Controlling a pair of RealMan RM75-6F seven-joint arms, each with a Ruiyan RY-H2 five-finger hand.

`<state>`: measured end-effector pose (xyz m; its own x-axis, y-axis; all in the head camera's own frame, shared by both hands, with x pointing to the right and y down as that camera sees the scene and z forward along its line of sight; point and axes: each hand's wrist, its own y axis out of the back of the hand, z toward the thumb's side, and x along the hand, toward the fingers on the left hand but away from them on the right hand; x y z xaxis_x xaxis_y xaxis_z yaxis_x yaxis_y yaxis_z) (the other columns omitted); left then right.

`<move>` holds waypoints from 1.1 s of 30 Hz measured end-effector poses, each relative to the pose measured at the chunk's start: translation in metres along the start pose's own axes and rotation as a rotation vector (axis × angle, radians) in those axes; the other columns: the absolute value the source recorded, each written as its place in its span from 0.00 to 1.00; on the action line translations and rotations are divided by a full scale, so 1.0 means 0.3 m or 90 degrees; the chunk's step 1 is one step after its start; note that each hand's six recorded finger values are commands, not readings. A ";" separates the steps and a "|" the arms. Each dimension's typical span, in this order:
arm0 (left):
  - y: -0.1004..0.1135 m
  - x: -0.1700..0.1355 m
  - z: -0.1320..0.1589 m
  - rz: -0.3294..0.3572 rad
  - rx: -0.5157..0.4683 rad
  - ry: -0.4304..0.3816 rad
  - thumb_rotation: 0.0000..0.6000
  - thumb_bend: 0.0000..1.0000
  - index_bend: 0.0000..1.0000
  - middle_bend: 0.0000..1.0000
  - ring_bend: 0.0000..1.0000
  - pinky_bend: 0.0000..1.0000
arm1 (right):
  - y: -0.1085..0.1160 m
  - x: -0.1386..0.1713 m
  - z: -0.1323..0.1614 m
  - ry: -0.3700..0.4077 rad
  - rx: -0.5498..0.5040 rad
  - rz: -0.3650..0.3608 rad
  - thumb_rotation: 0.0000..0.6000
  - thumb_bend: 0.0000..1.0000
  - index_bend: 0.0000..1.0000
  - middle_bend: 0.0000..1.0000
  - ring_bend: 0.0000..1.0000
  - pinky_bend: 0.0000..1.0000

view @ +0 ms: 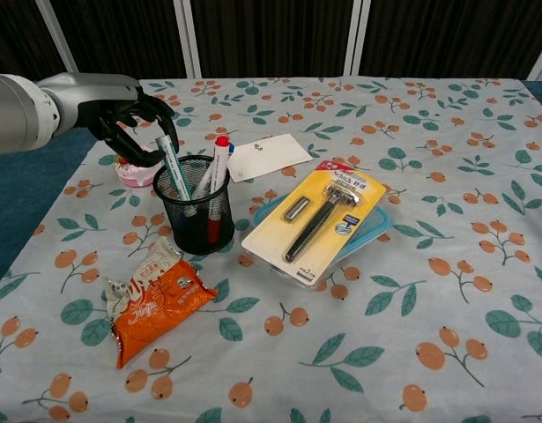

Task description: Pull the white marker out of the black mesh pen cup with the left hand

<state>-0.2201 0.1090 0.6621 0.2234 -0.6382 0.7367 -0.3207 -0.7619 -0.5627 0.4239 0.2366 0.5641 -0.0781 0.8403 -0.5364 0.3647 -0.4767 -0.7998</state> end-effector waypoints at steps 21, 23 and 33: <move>0.004 -0.009 -0.001 0.000 -0.002 -0.001 1.00 0.45 0.46 0.04 0.00 0.00 | 0.001 0.001 -0.001 0.000 0.002 0.000 1.00 0.14 0.00 0.00 0.00 0.13; 0.006 -0.009 -0.002 0.002 -0.002 -0.001 1.00 0.45 0.46 0.04 0.00 0.00 | 0.002 0.001 -0.001 0.000 0.002 -0.001 1.00 0.14 0.00 0.00 0.00 0.13; 0.008 -0.011 0.000 0.001 -0.005 -0.003 1.00 0.45 0.46 0.04 0.00 0.00 | 0.002 0.002 -0.002 -0.001 0.001 -0.001 1.00 0.14 0.00 0.00 0.00 0.13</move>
<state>-0.2216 0.1092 0.6582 0.2267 -0.6395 0.7346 -0.3280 -0.7603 -0.5607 0.4245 0.2368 0.5634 -0.0800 0.8407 -0.5356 0.3629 -0.4759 -0.8011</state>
